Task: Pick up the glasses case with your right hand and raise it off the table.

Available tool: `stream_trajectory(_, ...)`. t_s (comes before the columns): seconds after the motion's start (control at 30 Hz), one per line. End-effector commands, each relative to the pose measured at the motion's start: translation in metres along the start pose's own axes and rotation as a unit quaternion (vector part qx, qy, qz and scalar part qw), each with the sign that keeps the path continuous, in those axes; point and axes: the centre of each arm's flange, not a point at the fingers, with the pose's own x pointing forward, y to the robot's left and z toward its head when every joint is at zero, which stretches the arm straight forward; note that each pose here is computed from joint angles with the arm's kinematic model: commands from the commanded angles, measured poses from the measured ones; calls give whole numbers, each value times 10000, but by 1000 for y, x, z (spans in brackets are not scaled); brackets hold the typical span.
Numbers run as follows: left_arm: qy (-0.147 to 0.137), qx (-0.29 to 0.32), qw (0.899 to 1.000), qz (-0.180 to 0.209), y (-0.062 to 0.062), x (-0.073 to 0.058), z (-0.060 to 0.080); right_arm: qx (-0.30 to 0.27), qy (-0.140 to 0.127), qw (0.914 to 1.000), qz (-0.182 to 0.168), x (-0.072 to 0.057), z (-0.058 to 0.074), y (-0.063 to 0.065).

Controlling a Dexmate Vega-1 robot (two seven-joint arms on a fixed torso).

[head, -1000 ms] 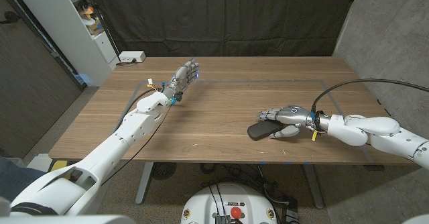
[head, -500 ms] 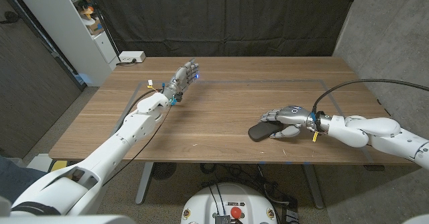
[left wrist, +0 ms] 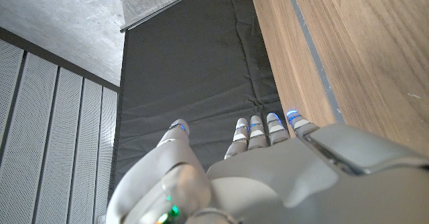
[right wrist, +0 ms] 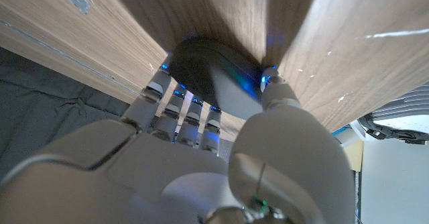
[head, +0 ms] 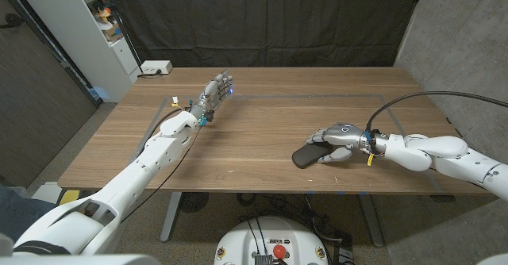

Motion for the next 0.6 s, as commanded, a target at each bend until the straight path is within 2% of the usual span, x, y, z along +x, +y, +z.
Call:
stream_trajectory(0.03, -16, -46, 10000, 67, 8, -4, -2, -36, -155, 9996, -229, 11, -1, -7)
stream_trajectory(0.6, -22, -47, 10000, 28, 0, -2, 0, -127, -152, 9993, -318, 4, -2, -15)
